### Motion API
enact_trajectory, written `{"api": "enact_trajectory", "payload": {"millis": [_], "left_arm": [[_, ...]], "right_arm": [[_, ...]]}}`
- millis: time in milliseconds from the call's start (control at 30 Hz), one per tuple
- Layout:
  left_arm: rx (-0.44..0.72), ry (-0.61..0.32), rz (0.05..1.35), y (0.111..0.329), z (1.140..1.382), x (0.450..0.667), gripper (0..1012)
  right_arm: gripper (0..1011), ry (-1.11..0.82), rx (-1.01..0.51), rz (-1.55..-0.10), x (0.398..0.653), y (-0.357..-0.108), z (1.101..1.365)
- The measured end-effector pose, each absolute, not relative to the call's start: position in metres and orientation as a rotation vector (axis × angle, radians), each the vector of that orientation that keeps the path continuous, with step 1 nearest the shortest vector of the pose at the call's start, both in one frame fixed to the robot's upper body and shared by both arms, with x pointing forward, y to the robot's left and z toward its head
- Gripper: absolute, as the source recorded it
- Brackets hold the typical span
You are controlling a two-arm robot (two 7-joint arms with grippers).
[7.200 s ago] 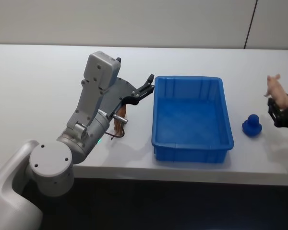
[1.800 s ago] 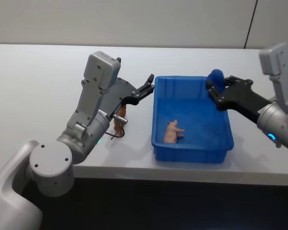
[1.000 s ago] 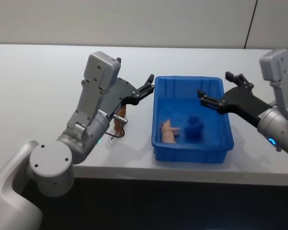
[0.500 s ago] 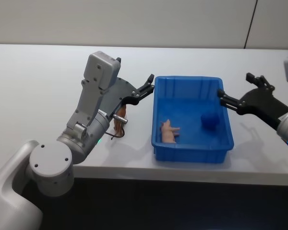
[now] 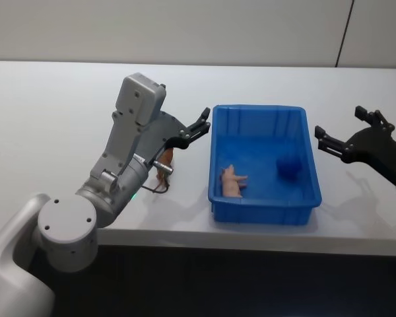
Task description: Pick up the two dolls from the table and place them into the box.
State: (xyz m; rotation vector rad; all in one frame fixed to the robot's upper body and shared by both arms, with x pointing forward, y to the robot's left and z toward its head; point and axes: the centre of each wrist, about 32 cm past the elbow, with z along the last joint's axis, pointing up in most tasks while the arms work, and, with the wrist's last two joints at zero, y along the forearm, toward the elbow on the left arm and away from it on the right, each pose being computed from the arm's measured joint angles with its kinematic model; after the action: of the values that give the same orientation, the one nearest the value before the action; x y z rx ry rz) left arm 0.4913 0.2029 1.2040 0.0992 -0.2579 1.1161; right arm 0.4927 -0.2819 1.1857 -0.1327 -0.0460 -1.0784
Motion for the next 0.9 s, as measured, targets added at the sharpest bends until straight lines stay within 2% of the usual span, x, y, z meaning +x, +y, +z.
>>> {"api": "enact_trajectory", "payload": {"millis": [367, 900], "left_arm": [[0.169, -0.222, 1.125, 0.216, 1.199, 0.488, 1001], [0.230, -0.075, 1.152, 0.234, 1.166, 0.496, 1001]], "right_arm": [[1004, -0.043, -0.136, -1.087, 0.491, -0.286, 1.185], [1003, -0.042, -0.137, -1.092, 0.490, -0.288, 1.184]]}}
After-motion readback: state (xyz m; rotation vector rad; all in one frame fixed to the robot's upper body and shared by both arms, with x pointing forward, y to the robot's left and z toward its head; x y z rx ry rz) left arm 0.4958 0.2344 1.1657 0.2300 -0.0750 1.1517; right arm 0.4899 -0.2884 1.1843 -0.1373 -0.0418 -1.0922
